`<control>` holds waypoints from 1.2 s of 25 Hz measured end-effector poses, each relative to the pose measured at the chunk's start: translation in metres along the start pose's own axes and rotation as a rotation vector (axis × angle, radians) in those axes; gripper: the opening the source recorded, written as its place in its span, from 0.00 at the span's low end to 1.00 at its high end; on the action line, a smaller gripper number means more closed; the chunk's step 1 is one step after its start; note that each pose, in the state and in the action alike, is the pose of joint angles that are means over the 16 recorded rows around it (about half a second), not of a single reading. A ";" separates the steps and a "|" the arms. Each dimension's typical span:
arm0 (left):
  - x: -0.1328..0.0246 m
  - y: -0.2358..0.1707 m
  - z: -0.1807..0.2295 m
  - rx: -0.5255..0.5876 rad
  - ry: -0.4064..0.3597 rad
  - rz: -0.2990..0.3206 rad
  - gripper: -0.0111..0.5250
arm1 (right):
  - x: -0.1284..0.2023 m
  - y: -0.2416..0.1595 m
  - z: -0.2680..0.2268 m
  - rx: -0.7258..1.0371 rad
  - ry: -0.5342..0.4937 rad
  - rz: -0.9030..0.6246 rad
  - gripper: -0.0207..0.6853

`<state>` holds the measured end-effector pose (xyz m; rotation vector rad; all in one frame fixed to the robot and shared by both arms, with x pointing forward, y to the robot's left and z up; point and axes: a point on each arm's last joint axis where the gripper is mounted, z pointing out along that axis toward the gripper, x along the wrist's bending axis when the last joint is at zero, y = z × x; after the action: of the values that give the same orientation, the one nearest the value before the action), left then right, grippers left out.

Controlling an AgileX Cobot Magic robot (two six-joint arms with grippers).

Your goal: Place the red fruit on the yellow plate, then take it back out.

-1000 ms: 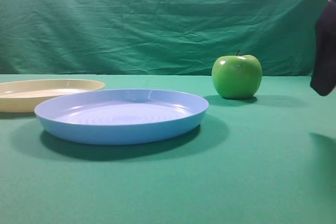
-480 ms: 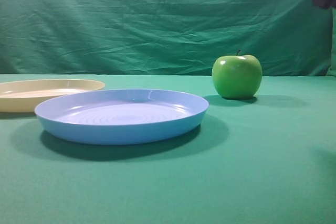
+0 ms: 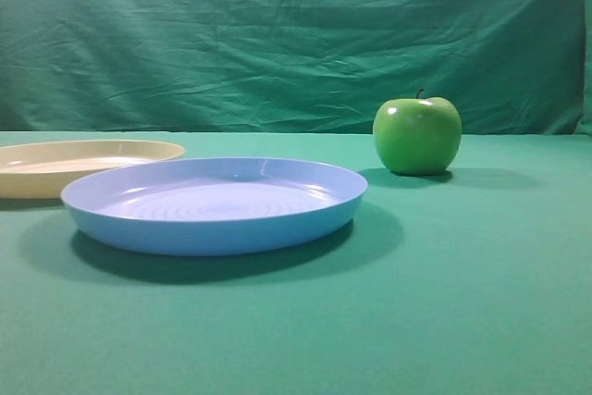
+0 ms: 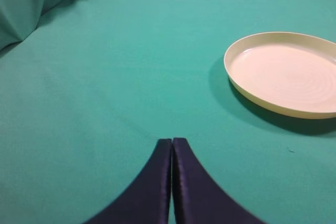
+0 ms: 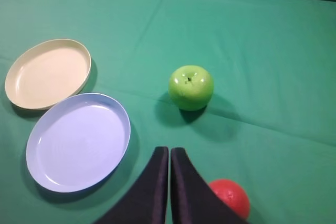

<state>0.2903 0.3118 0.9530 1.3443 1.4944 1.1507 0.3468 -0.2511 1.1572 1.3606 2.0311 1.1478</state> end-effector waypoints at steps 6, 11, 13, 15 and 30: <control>0.000 0.000 0.000 0.000 0.000 0.000 0.02 | 0.004 -0.034 -0.033 -0.107 -0.028 0.046 0.03; 0.000 0.000 0.000 0.000 0.000 0.000 0.02 | 0.004 -0.061 -0.050 -0.164 -0.067 0.087 0.03; 0.000 0.000 0.000 0.000 0.000 0.000 0.02 | 0.003 -0.071 -0.054 -0.181 -0.086 0.101 0.03; 0.000 0.000 0.000 0.000 0.000 0.000 0.02 | 0.001 -0.080 -0.056 -0.196 -0.107 0.110 0.03; 0.000 0.000 0.000 0.000 0.000 0.000 0.02 | -0.018 -0.145 -0.011 -0.395 -0.338 0.120 0.03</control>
<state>0.2903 0.3118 0.9530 1.3443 1.4944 1.1507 0.2674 -0.2967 1.0423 1.3737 1.4161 1.1967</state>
